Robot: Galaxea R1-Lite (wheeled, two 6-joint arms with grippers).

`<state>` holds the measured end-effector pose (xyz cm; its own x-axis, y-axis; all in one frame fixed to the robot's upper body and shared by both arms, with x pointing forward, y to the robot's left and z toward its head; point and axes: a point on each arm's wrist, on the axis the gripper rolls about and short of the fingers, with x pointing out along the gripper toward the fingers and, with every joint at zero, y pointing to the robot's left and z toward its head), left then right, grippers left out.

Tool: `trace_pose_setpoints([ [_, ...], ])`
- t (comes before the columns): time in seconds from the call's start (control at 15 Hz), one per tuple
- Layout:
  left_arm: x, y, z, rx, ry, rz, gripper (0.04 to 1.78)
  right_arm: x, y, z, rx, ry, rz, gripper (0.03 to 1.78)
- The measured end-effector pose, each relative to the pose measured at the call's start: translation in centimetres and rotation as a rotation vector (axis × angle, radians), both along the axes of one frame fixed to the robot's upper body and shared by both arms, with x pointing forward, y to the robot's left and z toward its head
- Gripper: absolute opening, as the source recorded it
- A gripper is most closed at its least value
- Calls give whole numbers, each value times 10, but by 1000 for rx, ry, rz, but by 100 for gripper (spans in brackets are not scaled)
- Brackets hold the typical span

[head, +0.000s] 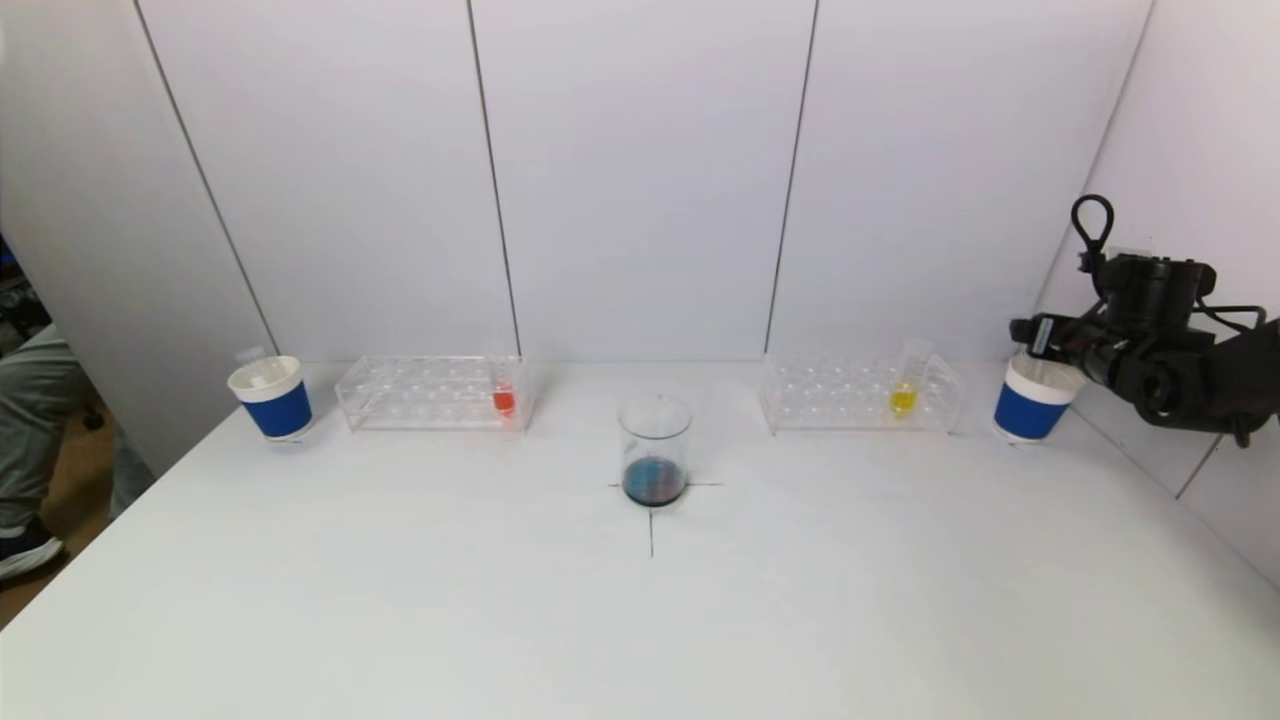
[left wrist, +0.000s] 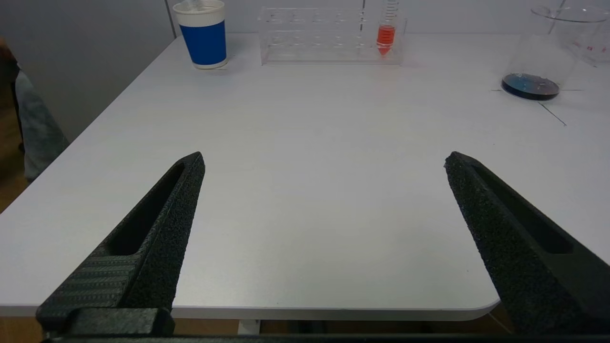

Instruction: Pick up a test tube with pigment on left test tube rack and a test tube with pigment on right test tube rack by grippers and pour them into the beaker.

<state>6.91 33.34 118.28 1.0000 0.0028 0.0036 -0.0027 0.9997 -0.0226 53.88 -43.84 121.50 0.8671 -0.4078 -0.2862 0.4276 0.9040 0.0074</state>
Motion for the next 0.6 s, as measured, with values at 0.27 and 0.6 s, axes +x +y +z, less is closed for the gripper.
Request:
trace_pose_setpoints([
  [0.27, 0, 0, 0, 0, 0, 0, 176, -21, 14, 29, -9, -30, 29, 178],
  [0.6, 0, 0, 0, 0, 0, 0, 176, -82, 50, 90, -26, -116, 113, 178],
])
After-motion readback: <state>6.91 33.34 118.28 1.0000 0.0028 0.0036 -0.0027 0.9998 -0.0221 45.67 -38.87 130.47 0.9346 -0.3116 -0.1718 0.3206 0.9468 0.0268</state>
